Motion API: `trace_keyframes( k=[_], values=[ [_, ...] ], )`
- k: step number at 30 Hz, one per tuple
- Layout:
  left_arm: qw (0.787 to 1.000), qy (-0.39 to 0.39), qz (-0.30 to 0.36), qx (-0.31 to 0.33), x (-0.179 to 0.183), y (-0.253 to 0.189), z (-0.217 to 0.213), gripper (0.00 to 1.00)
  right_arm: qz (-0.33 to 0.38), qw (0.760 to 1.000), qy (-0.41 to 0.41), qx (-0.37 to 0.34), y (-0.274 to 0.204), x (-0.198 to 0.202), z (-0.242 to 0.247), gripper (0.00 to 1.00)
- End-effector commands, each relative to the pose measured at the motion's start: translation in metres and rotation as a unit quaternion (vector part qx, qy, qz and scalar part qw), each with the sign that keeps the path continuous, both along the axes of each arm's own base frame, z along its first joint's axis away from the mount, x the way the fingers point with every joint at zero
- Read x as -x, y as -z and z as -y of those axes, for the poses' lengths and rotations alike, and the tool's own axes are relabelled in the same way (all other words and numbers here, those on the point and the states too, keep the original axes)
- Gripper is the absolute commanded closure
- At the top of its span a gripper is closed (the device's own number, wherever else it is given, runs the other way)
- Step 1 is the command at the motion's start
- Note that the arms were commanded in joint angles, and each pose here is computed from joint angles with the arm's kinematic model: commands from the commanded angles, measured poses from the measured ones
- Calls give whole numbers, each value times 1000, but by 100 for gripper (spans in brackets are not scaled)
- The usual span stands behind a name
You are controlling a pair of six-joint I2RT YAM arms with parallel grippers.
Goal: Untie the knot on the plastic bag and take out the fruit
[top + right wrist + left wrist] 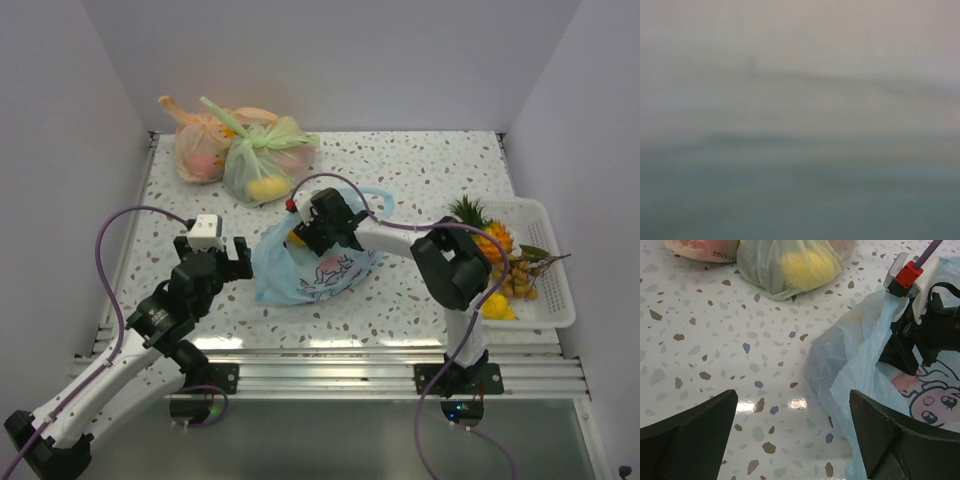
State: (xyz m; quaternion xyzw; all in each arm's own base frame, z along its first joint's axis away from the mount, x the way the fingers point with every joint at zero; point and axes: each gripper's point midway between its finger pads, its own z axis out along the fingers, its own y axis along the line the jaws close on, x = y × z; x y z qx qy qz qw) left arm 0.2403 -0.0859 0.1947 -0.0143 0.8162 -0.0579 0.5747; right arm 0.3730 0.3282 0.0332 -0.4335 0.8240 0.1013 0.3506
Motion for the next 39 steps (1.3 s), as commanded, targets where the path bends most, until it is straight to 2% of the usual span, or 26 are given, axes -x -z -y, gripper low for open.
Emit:
trace_keyframes(
  k=[1, 4, 10, 20, 23, 28, 32, 35, 39],
  values=[
    [1000, 0, 22, 6, -6, -8, 1, 0, 25, 999, -2, -47, -39, 1, -8, 71],
    [1000, 0, 23, 6, -6, -9, 1, 0, 25, 998, 4, -53, -49, 8, -2, 80],
    [1000, 1, 25, 6, -6, -10, 1, 0, 16, 998, 15, -64, -76, 30, 14, 83],
    [999, -3, 33, 11, -5, -15, -2, 0, -33, 997, 73, -6, -89, 74, 70, 92],
    [999, -4, 35, 12, -4, -16, -3, 0, -53, 994, 96, 12, -96, 91, 90, 93],
    [999, -4, 38, 16, -3, -17, -3, 0, -38, 985, 165, 13, -133, 107, 125, 93],
    [999, -3, 42, 21, -2, -20, -4, 0, 21, 966, 259, 13, -167, 107, 168, 97],
    [999, -2, 45, 24, 0, -22, -4, 0, 60, 931, 359, 28, -184, 106, 220, 97],
    [998, 6, 47, 30, 1, -23, -1, 0, 74, 881, 467, 22, -186, 108, 282, 96]
  ],
)
